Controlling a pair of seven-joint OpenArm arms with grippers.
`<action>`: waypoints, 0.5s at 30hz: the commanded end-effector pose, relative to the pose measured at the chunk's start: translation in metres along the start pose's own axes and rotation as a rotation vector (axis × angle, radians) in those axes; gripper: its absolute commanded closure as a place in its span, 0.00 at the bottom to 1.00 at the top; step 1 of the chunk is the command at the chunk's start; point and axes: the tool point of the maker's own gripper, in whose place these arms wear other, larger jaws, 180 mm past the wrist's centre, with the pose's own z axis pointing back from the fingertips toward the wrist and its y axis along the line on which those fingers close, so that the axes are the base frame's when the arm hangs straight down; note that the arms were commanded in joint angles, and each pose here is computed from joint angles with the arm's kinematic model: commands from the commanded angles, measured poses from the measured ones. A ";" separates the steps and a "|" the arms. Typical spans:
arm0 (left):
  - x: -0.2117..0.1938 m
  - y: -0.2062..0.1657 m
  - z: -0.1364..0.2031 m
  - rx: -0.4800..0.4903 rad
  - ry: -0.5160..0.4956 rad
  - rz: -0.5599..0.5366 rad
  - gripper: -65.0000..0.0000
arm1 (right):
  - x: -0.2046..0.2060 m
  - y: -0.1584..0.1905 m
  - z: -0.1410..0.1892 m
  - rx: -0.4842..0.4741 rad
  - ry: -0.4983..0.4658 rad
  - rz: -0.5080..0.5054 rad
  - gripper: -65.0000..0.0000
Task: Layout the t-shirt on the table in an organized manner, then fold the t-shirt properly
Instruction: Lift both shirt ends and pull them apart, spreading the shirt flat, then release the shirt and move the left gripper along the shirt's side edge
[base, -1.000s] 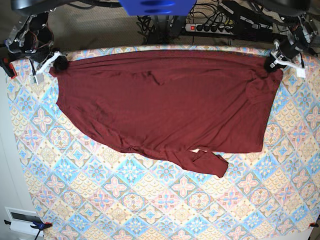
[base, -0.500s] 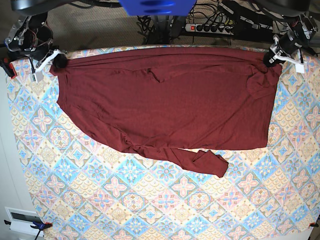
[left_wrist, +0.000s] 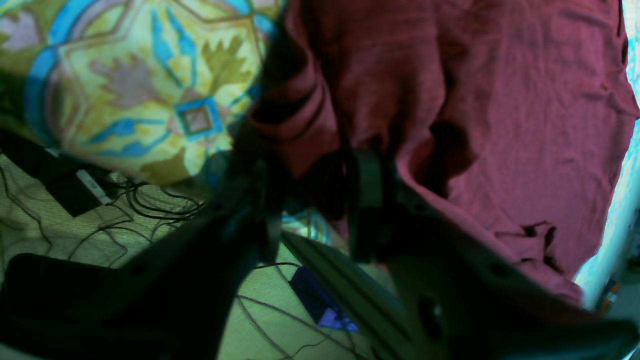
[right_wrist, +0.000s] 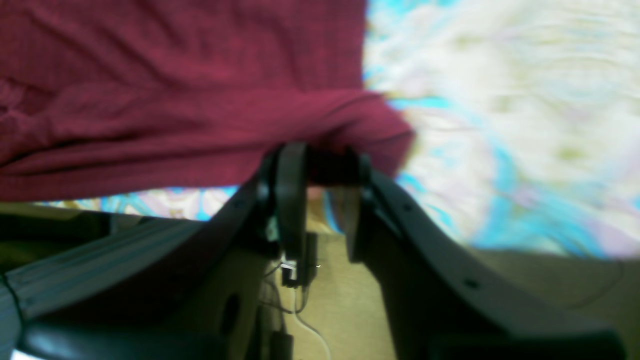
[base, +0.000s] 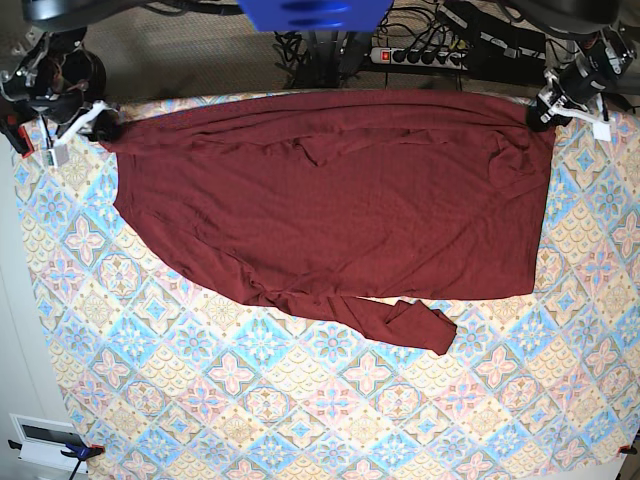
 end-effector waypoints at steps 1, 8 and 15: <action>0.017 -0.004 0.009 -0.015 -0.046 -0.018 0.65 | 0.011 -0.006 0.011 -0.023 -0.036 0.021 0.81; 0.026 -0.002 0.014 -0.017 -0.080 -0.003 0.63 | 0.011 -0.018 0.022 -0.082 -0.038 0.032 0.81; 0.064 0.003 0.032 -0.010 -0.220 0.025 0.63 | 0.024 -0.018 0.032 -0.161 -0.023 0.136 0.81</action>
